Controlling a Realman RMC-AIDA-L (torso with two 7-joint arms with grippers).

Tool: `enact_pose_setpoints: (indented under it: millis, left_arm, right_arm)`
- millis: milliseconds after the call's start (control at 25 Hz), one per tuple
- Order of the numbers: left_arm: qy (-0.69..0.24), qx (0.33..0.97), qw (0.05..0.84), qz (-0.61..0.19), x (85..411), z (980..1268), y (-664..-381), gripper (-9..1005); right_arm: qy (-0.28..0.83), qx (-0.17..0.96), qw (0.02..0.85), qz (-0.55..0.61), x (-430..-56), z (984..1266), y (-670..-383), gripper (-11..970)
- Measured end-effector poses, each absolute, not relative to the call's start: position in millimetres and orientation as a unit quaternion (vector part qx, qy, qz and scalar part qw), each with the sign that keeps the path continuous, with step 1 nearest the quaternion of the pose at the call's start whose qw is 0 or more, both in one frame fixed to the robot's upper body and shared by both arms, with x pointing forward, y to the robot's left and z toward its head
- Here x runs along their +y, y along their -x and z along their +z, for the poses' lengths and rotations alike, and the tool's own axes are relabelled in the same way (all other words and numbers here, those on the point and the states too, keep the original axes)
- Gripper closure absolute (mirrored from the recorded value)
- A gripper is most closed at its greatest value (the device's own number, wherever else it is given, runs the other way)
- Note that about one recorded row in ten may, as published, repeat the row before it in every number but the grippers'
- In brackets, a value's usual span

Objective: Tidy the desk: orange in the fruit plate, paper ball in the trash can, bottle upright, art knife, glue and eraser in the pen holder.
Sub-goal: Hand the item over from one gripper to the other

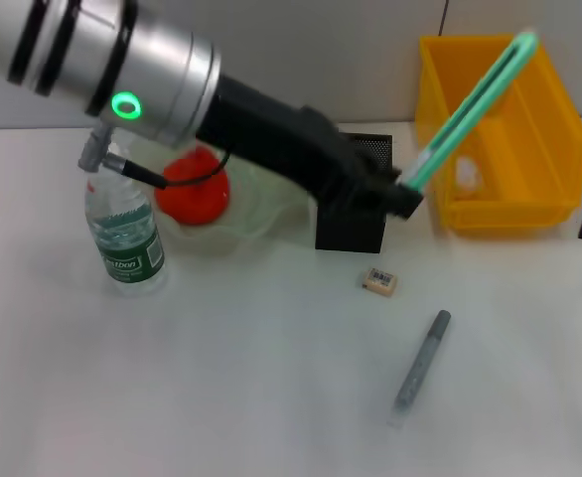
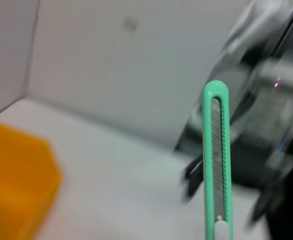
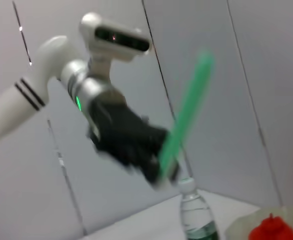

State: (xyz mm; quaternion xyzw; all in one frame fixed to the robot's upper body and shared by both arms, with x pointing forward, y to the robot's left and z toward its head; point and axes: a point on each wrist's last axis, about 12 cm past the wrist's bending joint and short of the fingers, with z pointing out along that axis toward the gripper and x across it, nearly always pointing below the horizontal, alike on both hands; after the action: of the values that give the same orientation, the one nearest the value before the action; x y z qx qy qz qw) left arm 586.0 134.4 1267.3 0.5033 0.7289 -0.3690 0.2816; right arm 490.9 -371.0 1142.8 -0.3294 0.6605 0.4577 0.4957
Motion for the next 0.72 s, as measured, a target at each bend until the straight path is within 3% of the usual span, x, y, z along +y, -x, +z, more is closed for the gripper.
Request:
enact_pose_setpoints:
  millis: [240,720]
  left_arm:
    - [-0.553,0.734,0.273,-0.285,131.9,1254.7,-587.4,800]
    - [-0.656,0.699,0.266,-0.103,110.6,1261.5,-574.7,800]
  right_arm:
    - [0.292,0.709,0.405,0.498,-377.4,1166.9,-499.6,198]
    - [0.184,0.770,0.280,0.543,-376.8,1187.6,-518.4,205]
